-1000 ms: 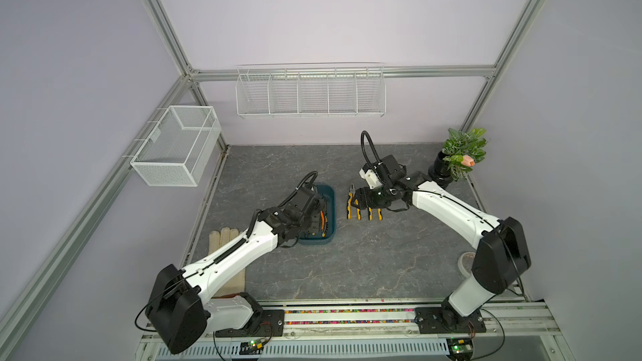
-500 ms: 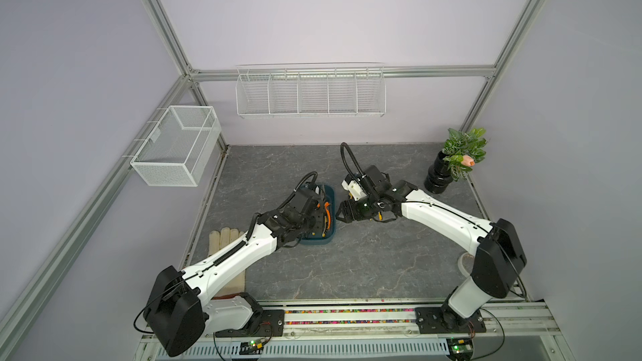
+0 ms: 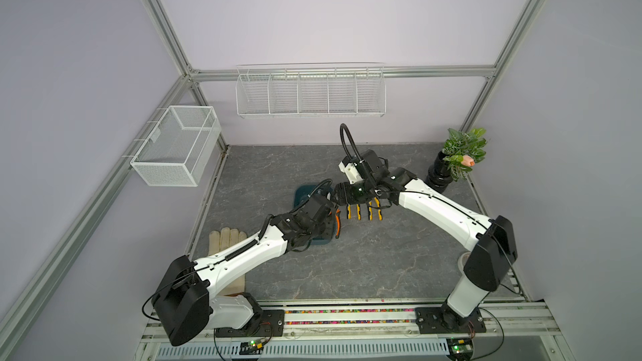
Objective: Take the pliers out of the storage box
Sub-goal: Pick up the pliers from the storage box.
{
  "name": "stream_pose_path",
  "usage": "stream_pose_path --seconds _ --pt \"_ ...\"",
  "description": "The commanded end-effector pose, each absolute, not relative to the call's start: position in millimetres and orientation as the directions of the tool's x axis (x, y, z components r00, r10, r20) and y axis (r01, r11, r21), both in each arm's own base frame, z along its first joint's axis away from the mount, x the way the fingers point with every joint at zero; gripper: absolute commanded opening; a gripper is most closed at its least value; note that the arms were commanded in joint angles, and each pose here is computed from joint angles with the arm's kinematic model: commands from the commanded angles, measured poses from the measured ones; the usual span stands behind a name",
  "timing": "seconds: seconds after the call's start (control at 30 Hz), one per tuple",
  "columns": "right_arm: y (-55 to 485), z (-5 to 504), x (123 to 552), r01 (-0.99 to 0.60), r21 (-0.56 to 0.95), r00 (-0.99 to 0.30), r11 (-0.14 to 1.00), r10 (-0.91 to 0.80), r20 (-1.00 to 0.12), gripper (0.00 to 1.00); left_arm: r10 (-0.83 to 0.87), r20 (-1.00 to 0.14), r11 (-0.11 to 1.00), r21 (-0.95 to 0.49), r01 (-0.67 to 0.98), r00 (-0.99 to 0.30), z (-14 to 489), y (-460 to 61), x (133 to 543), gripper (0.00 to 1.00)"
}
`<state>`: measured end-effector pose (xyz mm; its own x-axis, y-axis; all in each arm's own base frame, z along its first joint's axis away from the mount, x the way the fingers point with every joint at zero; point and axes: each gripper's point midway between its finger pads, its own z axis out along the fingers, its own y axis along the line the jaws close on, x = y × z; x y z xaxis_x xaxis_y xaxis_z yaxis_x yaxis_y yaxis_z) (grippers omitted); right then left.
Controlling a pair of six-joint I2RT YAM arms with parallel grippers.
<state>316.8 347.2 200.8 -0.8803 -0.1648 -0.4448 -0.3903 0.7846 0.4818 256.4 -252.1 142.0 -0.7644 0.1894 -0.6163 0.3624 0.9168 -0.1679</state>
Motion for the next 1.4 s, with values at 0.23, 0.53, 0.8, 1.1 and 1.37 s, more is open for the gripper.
stream_pose_path --seconds 0.23,0.53,0.8,1.1,1.37 --pt "358.4 173.0 320.0 -0.329 0.448 -0.906 0.831 -0.144 -0.398 0.55 0.073 -0.669 0.938 -0.206 0.278 -0.739 164.4 -263.8 272.9 0.00" --pt "369.0 158.0 321.5 -0.324 0.425 -0.905 0.845 -0.145 -0.401 0.54 0.067 -0.666 0.938 -0.211 0.274 -0.743 164.6 -268.9 274.0 0.00" --pt "377.3 146.7 327.8 -0.322 0.371 -0.895 0.871 -0.152 -0.420 0.50 0.026 -0.667 0.927 -0.263 0.267 -0.745 169.7 -277.4 273.3 0.00" --pt "383.9 144.2 320.6 -0.329 0.409 -0.896 0.851 -0.145 -0.420 0.26 0.005 -0.688 0.912 -0.294 0.285 -0.725 183.8 -277.5 270.8 0.00" --pt "377.6 168.0 312.8 -0.325 0.507 -0.895 0.798 -0.087 -0.438 0.07 -0.029 -0.703 0.909 -0.314 0.273 -0.711 193.2 -272.6 270.5 0.08"
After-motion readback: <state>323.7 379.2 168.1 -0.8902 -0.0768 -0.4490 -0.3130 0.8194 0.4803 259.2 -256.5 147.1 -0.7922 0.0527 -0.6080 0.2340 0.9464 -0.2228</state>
